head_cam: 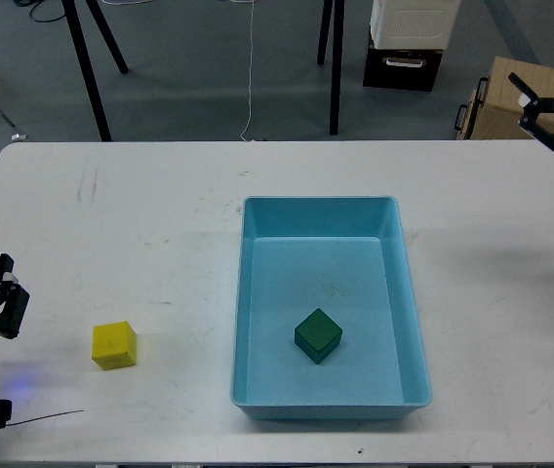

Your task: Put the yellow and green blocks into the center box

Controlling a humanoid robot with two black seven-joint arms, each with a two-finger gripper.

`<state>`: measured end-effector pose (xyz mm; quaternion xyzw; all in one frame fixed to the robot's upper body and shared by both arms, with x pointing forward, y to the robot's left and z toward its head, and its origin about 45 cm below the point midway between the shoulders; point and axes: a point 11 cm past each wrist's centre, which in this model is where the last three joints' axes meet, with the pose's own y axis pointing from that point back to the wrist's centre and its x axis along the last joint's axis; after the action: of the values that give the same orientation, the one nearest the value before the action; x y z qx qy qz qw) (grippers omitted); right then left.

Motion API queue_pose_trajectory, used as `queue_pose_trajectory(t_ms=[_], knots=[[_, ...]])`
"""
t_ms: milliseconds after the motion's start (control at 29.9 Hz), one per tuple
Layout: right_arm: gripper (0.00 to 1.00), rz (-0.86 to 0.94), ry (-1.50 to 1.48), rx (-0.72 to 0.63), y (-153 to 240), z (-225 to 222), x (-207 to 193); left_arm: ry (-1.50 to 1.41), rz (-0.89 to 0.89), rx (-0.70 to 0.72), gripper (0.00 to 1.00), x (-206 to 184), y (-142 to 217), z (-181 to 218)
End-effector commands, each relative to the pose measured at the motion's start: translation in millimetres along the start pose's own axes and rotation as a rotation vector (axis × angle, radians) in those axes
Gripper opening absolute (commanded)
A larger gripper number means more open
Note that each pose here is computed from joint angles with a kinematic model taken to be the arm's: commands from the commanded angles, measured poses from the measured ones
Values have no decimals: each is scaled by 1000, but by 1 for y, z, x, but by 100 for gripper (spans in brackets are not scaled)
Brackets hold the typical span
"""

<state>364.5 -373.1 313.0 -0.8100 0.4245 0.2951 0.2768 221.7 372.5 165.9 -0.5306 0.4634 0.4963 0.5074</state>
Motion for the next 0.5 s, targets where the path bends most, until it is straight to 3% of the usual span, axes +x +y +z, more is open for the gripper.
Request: queue_pose_trajectory(t_ms=[0,134,301,469], knots=[[100,33,-112,65,49,32,4,0,0,4,100,-1,1,-1],[100,84,-246,144,80,72,14,-3,-3,8,100,-2,1,-1],[100,97,-274,166,83,79,17,0,-18,-14,100,-7,-2,5],[100,139,-282,142,82,81,21,106,-24,-219,100,-10,-2,27]])
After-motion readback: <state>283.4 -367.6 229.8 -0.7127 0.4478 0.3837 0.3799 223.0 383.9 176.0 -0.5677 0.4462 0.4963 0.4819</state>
